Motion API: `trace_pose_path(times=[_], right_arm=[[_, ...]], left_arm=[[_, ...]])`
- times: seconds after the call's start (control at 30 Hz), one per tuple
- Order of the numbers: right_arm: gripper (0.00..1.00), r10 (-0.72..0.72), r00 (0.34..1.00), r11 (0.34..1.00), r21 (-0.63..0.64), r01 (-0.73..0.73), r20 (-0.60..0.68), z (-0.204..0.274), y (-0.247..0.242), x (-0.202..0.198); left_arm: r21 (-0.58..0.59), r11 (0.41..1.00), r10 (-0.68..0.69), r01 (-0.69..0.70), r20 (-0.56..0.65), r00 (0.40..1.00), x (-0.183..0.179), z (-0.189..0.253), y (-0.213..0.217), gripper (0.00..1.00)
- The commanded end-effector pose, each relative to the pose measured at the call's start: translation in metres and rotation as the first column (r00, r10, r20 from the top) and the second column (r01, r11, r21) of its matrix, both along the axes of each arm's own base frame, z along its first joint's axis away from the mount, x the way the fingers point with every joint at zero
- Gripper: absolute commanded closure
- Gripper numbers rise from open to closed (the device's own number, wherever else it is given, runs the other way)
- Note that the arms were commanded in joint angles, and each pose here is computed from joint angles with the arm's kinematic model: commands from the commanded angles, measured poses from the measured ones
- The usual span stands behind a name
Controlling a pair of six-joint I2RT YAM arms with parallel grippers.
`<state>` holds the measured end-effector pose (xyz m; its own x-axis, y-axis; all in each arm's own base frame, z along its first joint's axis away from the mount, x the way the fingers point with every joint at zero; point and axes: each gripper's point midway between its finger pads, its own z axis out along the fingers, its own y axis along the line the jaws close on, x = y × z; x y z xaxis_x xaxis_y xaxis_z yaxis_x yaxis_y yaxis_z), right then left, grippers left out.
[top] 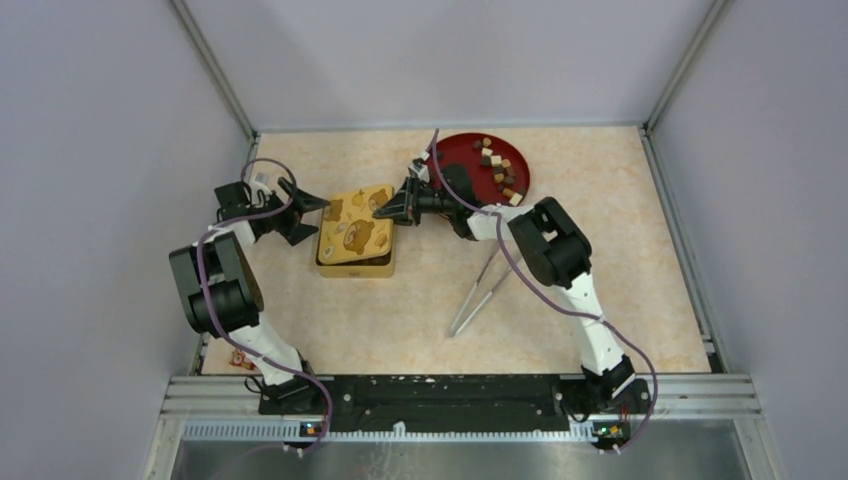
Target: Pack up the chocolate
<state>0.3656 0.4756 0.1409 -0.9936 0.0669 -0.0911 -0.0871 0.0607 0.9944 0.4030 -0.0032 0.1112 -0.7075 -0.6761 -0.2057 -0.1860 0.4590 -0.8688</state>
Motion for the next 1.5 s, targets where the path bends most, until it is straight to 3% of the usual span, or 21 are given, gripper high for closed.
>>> trace_pose_path(times=[0.0, 0.3, 1.3, 1.4, 1.47], right_arm=[[1.0, 0.017, 0.998, 0.996, 0.091, -0.022, 0.061, 0.025, 0.005, -0.003], [1.0, 0.007, 0.996, 0.992, 0.122, -0.017, 0.085, 0.043, 0.002, -0.007], [1.0, 0.01, 1.0, 0.997, 0.075, -0.01, 0.005, -0.003, 0.01, -0.009], [0.96, 0.007, 1.0, 0.999, 0.052, -0.007, 0.001, -0.011, 0.011, -0.01], [0.88, 0.003, 1.0, 0.999, 0.041, -0.003, 0.001, -0.013, 0.01, -0.01]], left_arm=[[-0.015, 0.999, -0.032, 0.032, 0.032, 0.999, -0.002, 0.007, -0.006, 0.01], [-0.006, 0.999, -0.033, 0.033, 0.027, 0.999, -0.003, 0.006, -0.006, 0.01], [-0.024, 0.999, -0.042, 0.043, 0.029, 0.999, -0.006, 0.005, -0.008, 0.02], [-0.028, 0.999, -0.042, 0.042, 0.028, 0.999, -0.007, 0.004, -0.009, 0.02], [-0.031, 0.999, -0.043, 0.043, 0.028, 0.999, -0.007, 0.005, -0.009, 0.03]])
